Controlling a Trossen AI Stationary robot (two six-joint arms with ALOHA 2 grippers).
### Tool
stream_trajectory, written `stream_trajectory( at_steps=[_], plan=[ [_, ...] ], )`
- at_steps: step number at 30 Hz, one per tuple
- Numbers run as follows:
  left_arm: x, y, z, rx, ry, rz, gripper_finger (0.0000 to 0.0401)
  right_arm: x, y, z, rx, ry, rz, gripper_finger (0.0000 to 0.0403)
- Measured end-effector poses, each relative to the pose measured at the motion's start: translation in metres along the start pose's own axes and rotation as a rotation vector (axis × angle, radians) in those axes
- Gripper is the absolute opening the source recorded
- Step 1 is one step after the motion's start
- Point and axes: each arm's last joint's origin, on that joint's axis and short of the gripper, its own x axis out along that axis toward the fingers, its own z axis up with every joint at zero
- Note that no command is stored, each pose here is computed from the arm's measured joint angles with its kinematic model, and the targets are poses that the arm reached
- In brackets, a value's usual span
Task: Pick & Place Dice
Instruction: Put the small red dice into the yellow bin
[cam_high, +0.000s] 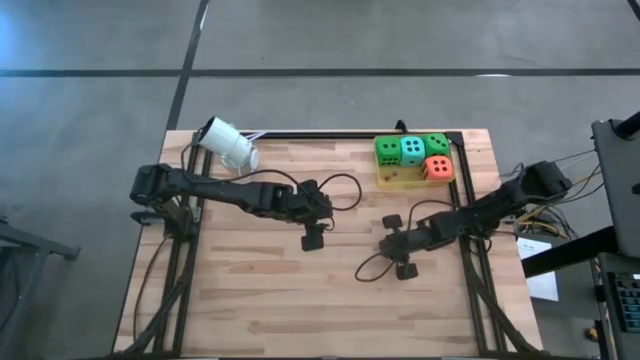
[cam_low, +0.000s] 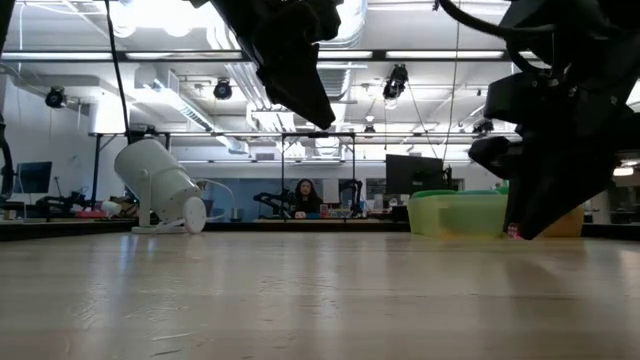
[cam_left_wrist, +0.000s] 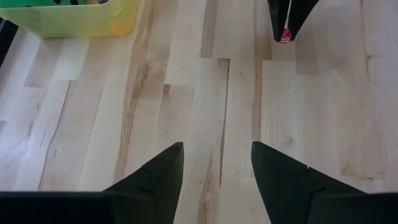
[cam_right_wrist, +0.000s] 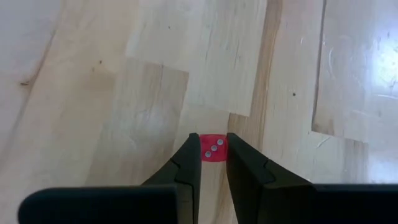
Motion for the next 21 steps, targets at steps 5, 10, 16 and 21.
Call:
stream_trajectory(
  at_steps=[5, 10, 16, 21],
  plan=[
    [0.0, 0.0, 0.0, 0.0, 0.0, 0.0, 0.0192, -0.008, -0.001, 0.002, 0.004, -0.031, 0.002, 0.0047],
    [0.0, 0.0, 0.0, 0.0, 0.0, 0.0, 0.0194, -0.022, -0.003, 0.004, 0.009, -0.072, 0.004, 0.0047],
    [0.0, 0.0, 0.0, 0.0, 0.0, 0.0, 0.0191, -0.037, -0.005, 0.006, 0.017, -0.127, -0.006, 0.0047],
    [0.0, -0.001, 0.0, 0.002, 0.0, -0.002, 0.0193, -0.05, -0.009, 0.003, 0.025, -0.145, -0.078, 0.0047]
  ],
)
